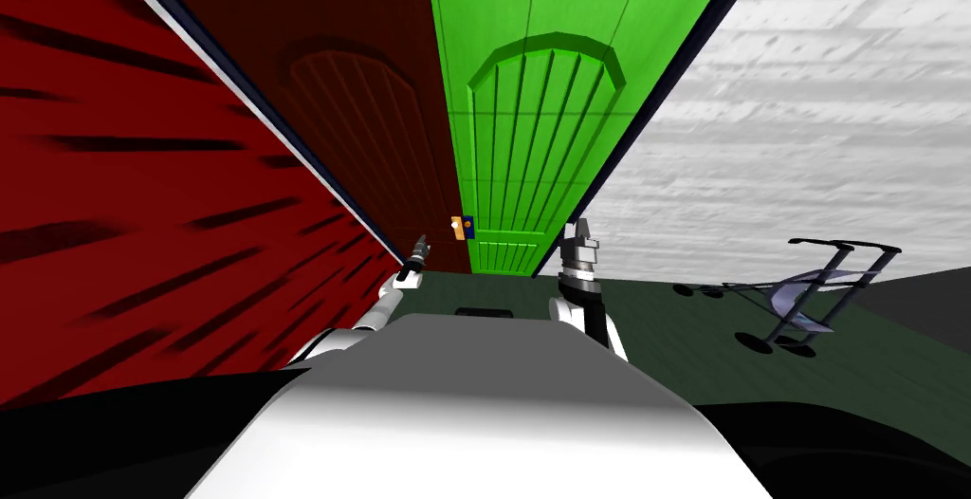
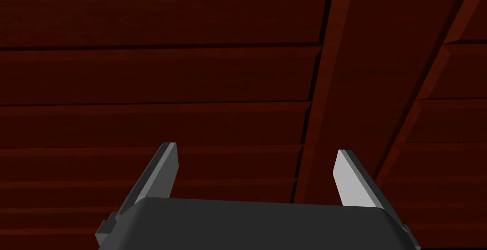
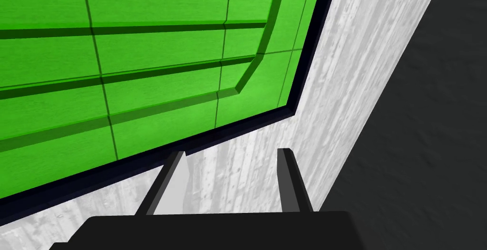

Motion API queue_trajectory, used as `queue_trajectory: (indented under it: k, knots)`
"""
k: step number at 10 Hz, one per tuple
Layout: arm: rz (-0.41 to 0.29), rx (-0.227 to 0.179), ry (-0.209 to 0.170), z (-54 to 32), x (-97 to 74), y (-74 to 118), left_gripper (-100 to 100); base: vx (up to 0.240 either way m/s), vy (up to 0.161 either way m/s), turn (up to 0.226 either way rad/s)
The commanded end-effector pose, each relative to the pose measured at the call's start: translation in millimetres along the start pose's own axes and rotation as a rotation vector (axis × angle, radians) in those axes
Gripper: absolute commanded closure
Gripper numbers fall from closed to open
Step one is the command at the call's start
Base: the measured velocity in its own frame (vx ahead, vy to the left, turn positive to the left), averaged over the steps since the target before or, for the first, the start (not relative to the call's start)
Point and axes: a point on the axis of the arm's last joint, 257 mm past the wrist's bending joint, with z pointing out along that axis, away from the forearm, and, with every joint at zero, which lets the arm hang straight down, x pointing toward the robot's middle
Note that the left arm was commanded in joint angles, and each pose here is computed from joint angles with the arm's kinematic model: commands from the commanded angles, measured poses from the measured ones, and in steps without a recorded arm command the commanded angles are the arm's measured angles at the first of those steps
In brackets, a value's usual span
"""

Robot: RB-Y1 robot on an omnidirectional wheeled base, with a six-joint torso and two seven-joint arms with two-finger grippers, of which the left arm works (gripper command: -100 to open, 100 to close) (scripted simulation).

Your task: Pull the door open

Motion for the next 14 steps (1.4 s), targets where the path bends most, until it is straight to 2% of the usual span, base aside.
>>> queue_trajectory:
  k: [1,4,7,8,9,10,14]
  knots:
    - [0.01,-0.012,-0.029,-5.8,-18.0,5.2,-100,0.126,0.109,0.06]
    - [0.005,-0.002,-0.02,-1.2,-8.8,1.1,-100,0.183,-0.011,-0.054]
    - [-0.015,0.028,0.025,9.6,25.2,-11.2,-100,0.213,-0.118,-0.14]
    - [-0.026,0.045,0.051,14.8,44.7,-18.6,-100,0.173,-0.191,-0.237]
    - [-0.02,0.036,0.036,11.6,35.1,-14.5,-100,0.075,-0.084,-0.048]
    - [-0.02,0.036,0.036,11.6,35.1,-14.5,100,-0.006,0.009,0.049]
    - [-0.02,0.036,0.036,11.6,35.1,-14.5,100,-0.019,0.015,-0.012]
